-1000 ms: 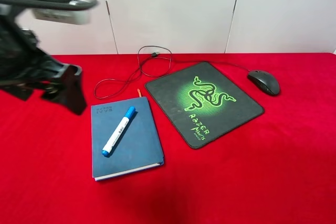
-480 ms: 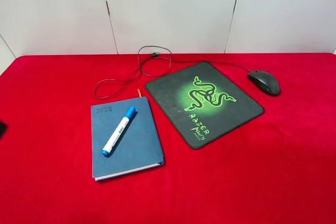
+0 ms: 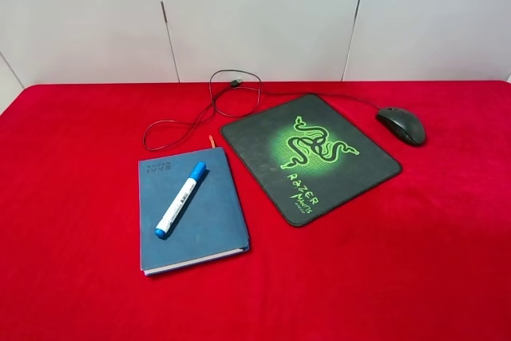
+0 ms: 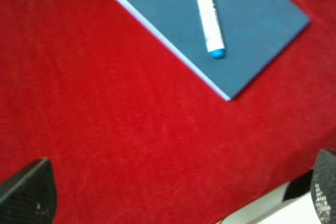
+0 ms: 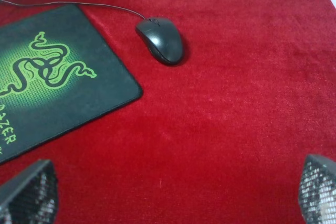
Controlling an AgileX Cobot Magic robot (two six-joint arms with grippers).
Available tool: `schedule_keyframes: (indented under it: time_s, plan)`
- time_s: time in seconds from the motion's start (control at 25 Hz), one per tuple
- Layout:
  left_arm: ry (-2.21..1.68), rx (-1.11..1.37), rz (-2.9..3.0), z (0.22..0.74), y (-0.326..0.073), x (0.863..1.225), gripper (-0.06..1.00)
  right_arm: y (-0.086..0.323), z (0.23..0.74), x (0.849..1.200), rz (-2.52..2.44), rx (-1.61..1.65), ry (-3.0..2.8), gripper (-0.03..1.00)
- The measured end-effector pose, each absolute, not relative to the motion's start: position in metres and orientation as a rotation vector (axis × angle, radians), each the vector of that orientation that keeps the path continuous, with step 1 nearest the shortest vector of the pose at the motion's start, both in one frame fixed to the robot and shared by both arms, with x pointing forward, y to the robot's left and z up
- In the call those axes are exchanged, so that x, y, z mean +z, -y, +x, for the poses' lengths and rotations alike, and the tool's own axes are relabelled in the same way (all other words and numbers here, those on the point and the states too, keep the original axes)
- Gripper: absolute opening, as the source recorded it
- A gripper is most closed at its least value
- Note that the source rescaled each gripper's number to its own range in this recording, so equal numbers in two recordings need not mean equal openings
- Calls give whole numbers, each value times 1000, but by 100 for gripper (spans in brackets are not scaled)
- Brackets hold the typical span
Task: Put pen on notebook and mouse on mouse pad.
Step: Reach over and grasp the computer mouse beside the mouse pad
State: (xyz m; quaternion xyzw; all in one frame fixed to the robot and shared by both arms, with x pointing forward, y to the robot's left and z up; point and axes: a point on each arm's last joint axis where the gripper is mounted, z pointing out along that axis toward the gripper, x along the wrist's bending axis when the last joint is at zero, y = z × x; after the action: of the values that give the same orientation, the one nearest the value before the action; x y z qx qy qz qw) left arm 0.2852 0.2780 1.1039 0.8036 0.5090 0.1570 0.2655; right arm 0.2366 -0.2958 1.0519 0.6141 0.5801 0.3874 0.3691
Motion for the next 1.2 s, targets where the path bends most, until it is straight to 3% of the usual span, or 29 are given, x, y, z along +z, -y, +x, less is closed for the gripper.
schedule_keyframes:
  time_s: [0.64, 1.2]
  plan:
    - [-1680, 636, 1835, 255, -301, 1041, 95, 296, 237, 1052, 1576, 994, -1489, 100]
    - [-1620, 833, 1672, 227, -301, 1039, 95, 296, 237, 1052, 1576, 994, -1489, 100]
